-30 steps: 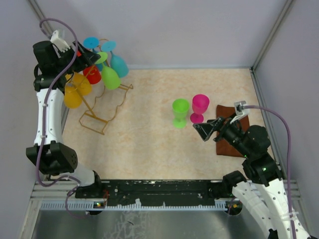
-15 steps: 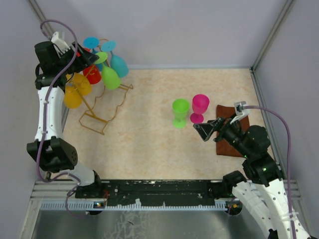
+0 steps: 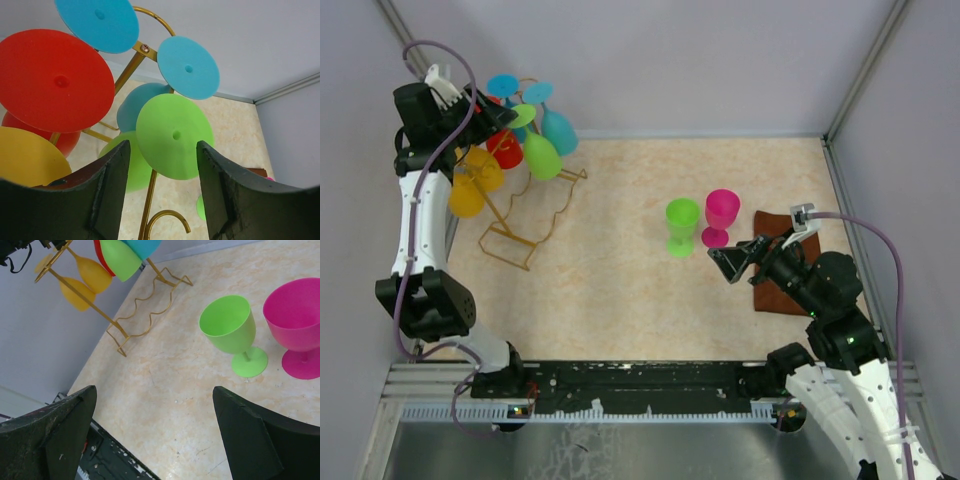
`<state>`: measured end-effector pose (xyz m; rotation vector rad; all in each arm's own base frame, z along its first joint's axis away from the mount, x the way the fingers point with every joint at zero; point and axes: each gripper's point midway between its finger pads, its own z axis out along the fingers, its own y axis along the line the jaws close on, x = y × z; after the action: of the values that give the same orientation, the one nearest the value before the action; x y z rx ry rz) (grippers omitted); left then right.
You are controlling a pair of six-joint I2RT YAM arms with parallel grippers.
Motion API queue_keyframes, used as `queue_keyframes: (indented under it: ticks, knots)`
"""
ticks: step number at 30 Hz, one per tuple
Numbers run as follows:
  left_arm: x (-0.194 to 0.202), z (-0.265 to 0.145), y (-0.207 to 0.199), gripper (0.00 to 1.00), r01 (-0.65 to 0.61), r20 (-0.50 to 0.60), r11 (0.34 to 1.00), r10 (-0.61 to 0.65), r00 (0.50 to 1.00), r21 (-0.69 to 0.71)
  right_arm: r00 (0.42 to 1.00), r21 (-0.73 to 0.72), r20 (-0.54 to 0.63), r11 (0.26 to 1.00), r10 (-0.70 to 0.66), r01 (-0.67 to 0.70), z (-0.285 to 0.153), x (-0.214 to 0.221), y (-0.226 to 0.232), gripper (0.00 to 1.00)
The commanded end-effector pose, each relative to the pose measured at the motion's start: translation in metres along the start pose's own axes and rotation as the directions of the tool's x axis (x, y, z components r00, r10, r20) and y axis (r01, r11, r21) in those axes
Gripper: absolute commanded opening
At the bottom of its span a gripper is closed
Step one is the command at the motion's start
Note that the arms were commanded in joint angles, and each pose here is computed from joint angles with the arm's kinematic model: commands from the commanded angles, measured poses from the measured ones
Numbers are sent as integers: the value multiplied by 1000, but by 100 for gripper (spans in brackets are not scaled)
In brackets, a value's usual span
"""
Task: Take the wine glass off the wine glass rack
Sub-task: Pick up the wine glass from the wine rack.
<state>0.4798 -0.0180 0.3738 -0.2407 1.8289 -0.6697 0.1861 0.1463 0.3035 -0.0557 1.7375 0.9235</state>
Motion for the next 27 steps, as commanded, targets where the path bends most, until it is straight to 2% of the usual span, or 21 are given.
queue_keyframes:
  ticks: [1,7,18,27]
  knots:
    - [-15,3,-2,61,-3,57,1000,1,998,19,996,-44,83,999,-27,31,-8,-25,17,99]
    - [-13,6,-1,56,7,51,1000,-8,999,27,994,-61,105,997,-33,39,-11,-30,22,99]
    - [-5,10,5,55,16,28,1000,-17,999,18,993,-52,116,998,-35,42,-12,-32,21,99]
    - [0,13,6,48,43,19,999,-44,999,28,993,-56,116,998,-34,40,-10,-30,20,99]
